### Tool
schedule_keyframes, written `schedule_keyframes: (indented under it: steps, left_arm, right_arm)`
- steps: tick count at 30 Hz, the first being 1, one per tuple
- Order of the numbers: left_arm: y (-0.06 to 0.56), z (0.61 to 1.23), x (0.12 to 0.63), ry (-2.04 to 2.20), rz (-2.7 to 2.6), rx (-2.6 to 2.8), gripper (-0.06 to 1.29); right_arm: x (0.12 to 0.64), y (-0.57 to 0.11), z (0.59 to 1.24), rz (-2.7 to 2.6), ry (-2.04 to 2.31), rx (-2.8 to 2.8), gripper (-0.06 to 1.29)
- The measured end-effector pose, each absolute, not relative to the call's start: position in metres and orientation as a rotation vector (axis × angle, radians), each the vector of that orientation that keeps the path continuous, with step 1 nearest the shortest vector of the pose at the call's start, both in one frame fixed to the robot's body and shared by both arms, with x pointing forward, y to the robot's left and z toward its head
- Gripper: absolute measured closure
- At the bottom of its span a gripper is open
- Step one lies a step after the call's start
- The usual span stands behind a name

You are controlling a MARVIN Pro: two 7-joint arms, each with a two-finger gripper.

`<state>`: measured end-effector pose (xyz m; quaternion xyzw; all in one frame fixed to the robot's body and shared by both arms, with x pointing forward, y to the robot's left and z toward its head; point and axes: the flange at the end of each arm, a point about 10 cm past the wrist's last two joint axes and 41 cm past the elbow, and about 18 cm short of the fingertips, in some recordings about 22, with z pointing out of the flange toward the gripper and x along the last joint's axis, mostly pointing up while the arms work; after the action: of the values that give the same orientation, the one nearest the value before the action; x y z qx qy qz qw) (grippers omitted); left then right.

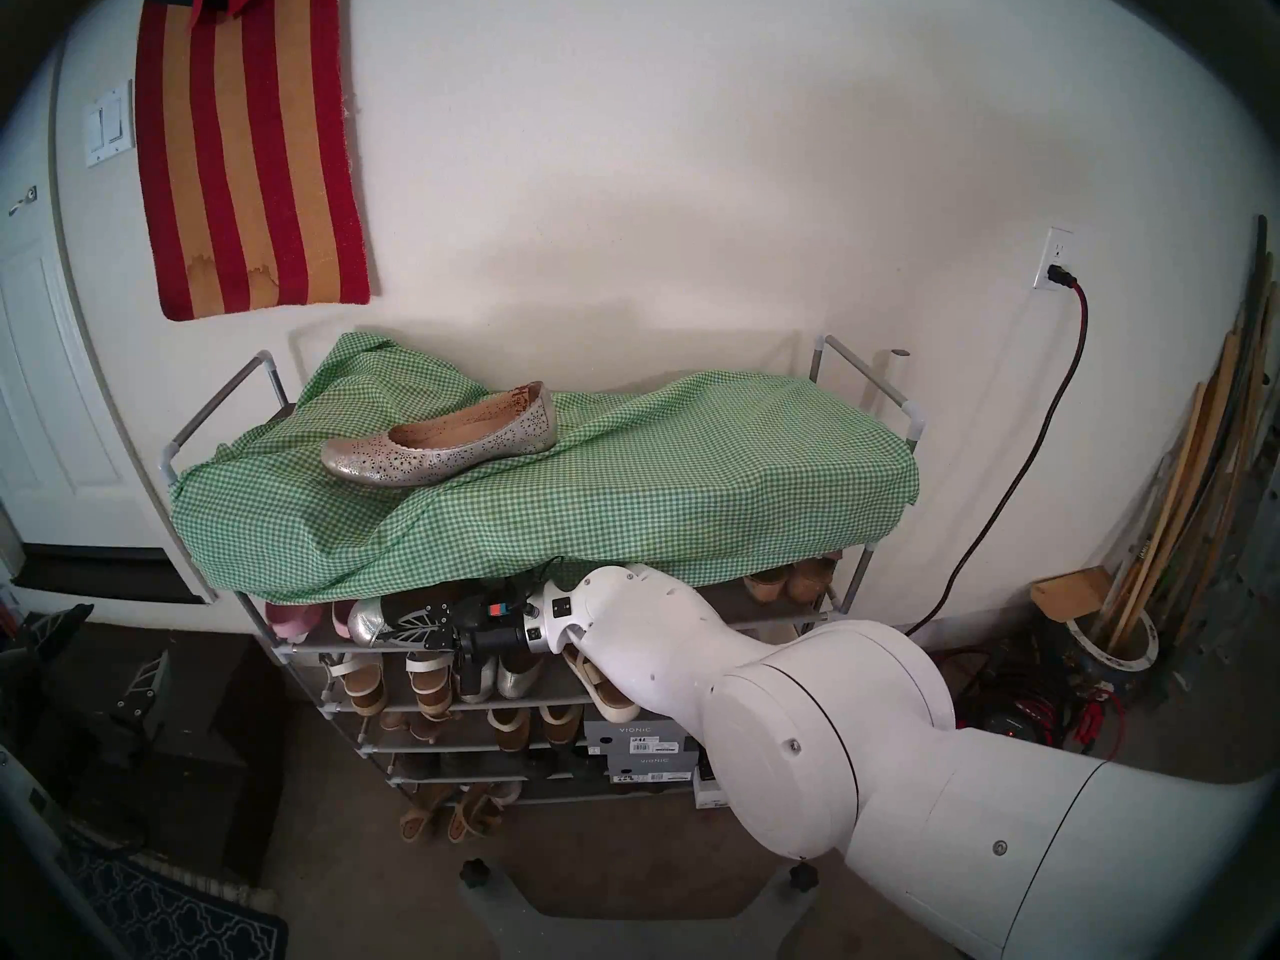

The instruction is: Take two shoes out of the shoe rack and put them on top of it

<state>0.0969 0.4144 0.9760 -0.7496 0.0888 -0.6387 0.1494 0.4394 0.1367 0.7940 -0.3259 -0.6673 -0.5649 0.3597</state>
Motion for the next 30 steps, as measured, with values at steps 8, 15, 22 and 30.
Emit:
schedule_keyframes:
  steps: [8,15,22,30]
  left_arm:
    - [0.414,0.976,0.097,0.259,-1.836,-2.153,-0.04]
    - [0.414,0.977,0.097,0.263,-1.837,-2.152,-0.04]
    - [0.414,0.977,0.097,0.265,-1.837,-2.151,-0.04]
    - [0.414,0.977,0.097,0.267,-1.837,-2.151,-0.04]
  right_arm:
    - [0.440,0.138,0.796,-1.459,-1.723,-0.836,1.25]
    - [0.444,0.139,0.802,-1.476,-1.719,-0.827,1.25]
    - [0.446,0.141,0.807,-1.492,-1.708,-0.823,1.25]
    - [0.447,0.142,0.810,-1.502,-1.696,-0.825,1.25]
